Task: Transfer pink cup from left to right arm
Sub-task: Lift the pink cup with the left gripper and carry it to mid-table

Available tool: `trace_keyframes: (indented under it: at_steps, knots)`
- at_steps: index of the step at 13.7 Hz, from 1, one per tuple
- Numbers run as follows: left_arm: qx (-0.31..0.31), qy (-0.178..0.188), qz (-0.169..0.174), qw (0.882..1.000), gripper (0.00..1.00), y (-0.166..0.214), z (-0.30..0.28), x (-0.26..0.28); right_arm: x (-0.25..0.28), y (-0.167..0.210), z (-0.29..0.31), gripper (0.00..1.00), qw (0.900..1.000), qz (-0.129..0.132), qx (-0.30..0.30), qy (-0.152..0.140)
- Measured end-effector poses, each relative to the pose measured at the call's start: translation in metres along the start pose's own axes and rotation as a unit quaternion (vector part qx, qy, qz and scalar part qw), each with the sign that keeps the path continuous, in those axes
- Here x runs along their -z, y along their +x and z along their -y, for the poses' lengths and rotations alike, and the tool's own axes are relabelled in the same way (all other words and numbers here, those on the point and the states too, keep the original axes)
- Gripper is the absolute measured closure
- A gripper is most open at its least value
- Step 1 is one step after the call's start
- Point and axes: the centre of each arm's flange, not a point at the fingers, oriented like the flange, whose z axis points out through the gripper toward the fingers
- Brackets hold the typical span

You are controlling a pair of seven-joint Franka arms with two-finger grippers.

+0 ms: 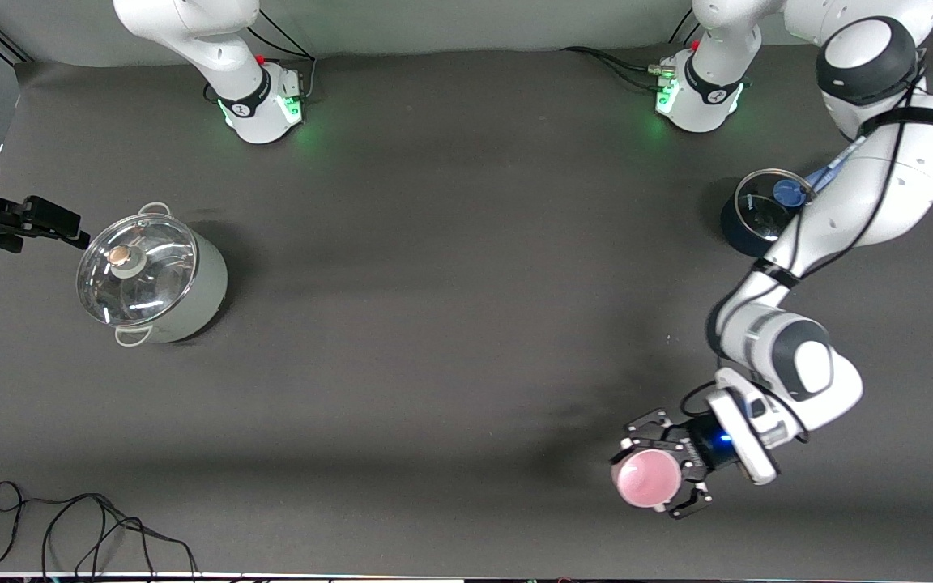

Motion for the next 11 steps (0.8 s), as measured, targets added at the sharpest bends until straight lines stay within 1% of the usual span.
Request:
trace_keyframes:
  at_steps: [4,6,9,11]
  knots:
    - [-0.010,0.055,0.046,0.997,0.33,0.037,-0.074,-0.081,0.004,0.000,0.001,0.00,1.000,-0.004,0.001,0.000]
    - [0.008,0.075,0.061,0.995,0.33,0.048,-0.107,-0.110,0.004,0.000,0.001,0.00,1.000,-0.004,0.001,0.000]
    - [0.034,0.108,0.071,0.991,0.33,0.085,-0.158,-0.140,0.004,0.000,0.002,0.00,1.000,-0.004,0.002,0.000]
    - [0.036,0.123,0.073,0.989,0.33,0.115,-0.200,-0.157,0.004,0.004,0.005,0.00,1.000,-0.006,0.005,-0.001]
